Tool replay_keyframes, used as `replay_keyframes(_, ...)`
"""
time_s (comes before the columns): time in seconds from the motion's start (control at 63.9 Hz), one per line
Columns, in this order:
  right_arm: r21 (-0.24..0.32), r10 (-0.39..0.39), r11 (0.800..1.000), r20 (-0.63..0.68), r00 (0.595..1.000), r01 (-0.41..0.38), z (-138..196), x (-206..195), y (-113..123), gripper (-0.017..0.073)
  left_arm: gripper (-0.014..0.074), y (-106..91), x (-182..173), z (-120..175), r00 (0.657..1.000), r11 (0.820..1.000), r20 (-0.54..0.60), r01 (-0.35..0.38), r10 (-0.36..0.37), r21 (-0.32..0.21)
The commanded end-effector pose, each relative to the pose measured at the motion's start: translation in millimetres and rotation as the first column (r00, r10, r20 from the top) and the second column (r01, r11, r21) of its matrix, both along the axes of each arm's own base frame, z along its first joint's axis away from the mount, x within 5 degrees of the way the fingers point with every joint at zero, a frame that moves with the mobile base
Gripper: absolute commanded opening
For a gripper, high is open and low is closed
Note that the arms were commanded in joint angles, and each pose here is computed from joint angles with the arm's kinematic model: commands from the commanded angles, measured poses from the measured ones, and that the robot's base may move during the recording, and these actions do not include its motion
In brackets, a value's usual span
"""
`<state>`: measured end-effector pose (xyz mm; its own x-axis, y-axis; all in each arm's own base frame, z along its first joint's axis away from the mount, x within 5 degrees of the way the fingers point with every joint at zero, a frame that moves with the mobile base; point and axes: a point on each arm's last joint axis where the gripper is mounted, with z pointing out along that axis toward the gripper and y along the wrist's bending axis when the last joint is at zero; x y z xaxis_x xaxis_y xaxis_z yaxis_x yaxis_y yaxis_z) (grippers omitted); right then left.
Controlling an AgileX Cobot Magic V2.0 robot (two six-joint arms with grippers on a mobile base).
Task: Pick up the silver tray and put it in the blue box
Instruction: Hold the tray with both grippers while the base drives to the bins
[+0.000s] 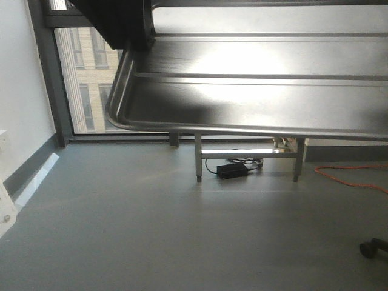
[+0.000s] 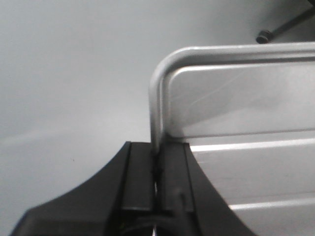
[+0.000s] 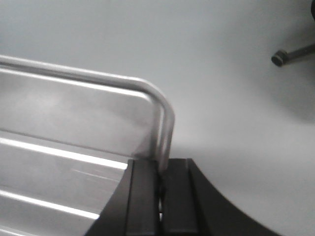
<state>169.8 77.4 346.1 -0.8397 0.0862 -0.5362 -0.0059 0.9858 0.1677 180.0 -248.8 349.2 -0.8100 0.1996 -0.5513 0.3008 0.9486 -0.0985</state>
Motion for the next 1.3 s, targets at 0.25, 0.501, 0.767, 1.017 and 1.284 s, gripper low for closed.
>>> replay_keyframes(0.25, -0.004, 0.016, 1.000, 0.106, 0.994, -0.016, 16.0, 2.9, -1.9, 0.0057, -0.0097, 1.1, 0.5, 13.8, 0.998, 1.000, 0.064, 0.023, -0.023, -0.005)
replay_keyframes(0.501, -0.004, 0.016, 1.000, 0.106, 0.994, -0.016, 16.0, 2.9, -1.9, 0.0057, -0.0097, 0.8, 0.8, 13.4, 0.998, 1.000, 0.064, 0.023, -0.023, -0.003)
replay_keyframes(0.767, -0.004, 0.016, 1.000, 0.106, 0.994, -0.016, 16.0, 2.9, -1.9, 0.0057, -0.0097, 0.8, 0.8, 13.4, 0.998, 1.000, 0.064, 0.023, -0.023, -0.003)
replay_keyframes(1.017, -0.004, 0.016, 1.000, 0.106, 0.994, -0.016, 16.0, 2.9, -1.9, 0.0057, -0.0096, 0.8, 0.8, 13.4, 0.998, 1.000, 0.064, 0.023, -0.023, -0.003)
replay_keyframes(1.284, -0.004, 0.016, 1.000, 0.106, 0.994, -0.016, 16.0, 2.9, -1.9, 0.0057, -0.0097, 0.8, 0.8, 13.4, 0.998, 1.000, 0.064, 0.023, -0.023, -0.003)
